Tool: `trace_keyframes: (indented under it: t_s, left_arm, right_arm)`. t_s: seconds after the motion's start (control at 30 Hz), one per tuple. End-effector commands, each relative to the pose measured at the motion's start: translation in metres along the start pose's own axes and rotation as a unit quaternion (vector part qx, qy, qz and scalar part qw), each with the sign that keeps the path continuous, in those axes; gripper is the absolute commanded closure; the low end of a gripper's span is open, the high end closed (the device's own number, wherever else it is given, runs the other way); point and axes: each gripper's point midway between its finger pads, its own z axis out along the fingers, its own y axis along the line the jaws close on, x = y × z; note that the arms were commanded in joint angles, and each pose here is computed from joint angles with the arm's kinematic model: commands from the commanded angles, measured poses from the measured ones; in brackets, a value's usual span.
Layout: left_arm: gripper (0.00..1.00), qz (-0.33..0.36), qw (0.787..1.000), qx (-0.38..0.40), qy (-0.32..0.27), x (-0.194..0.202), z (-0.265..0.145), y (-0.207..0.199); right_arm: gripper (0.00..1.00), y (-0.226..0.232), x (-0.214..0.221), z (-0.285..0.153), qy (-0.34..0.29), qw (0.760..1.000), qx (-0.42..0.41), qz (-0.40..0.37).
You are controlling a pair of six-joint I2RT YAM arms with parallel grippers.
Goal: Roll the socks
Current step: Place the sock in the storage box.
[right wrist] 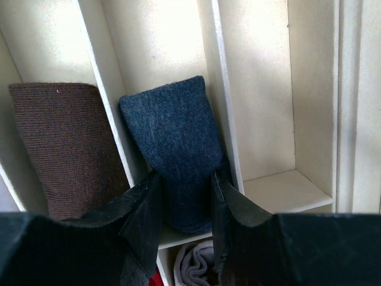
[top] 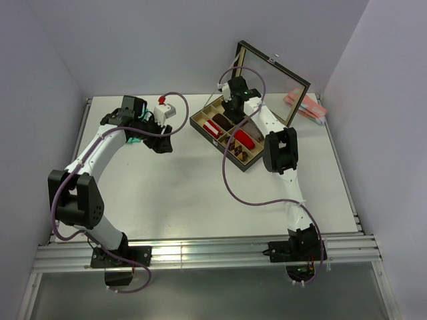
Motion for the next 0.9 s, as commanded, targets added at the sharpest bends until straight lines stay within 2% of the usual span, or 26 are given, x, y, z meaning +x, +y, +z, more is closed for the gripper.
trace_keyframes:
  t_s: [0.0,0.07,0.13,0.23,0.33,0.5,0.67,0.87]
  left_arm:
    - [0.40,0.008,1.000,0.014,-0.014,-0.014,-0.003,-0.005]
    - [0.40,0.007,1.000,0.016,-0.013,-0.013,-0.003,-0.006]
    - [0.40,0.007,1.000,0.018,-0.013,-0.013,-0.003,-0.006]
    - [0.39,0.008,1.000,0.019,-0.011,-0.012,-0.002,-0.007]
    - [0.39,0.008,1.000,0.019,-0.010,-0.011,-0.002,-0.007]
    - [0.39,0.010,1.000,0.019,-0.010,-0.011,-0.002,-0.008]
    - [0.39,0.011,1.000,0.018,-0.009,-0.011,-0.002,-0.007]
    - [0.39,0.011,1.000,0.018,-0.008,-0.010,-0.002,-0.007]
  right_arm:
    - [0.74,0.010,0.032,-0.010,0.068,0.998,-0.015,0.011]
    - [0.65,0.012,0.034,-0.010,0.073,0.997,-0.018,0.003]
    - [0.63,0.012,0.035,-0.010,0.077,0.997,-0.009,-0.004]
    - [0.50,0.011,0.031,-0.011,0.071,0.997,-0.003,-0.006]
    - [0.41,0.007,0.025,-0.012,0.059,0.998,0.012,0.000]
    - [0.37,0.006,0.014,-0.017,0.034,0.999,0.015,0.011]
    - [0.34,0.001,-0.011,-0.032,-0.017,0.999,0.023,0.026]
    - [0.34,-0.006,-0.033,-0.045,-0.058,0.997,0.032,0.043]
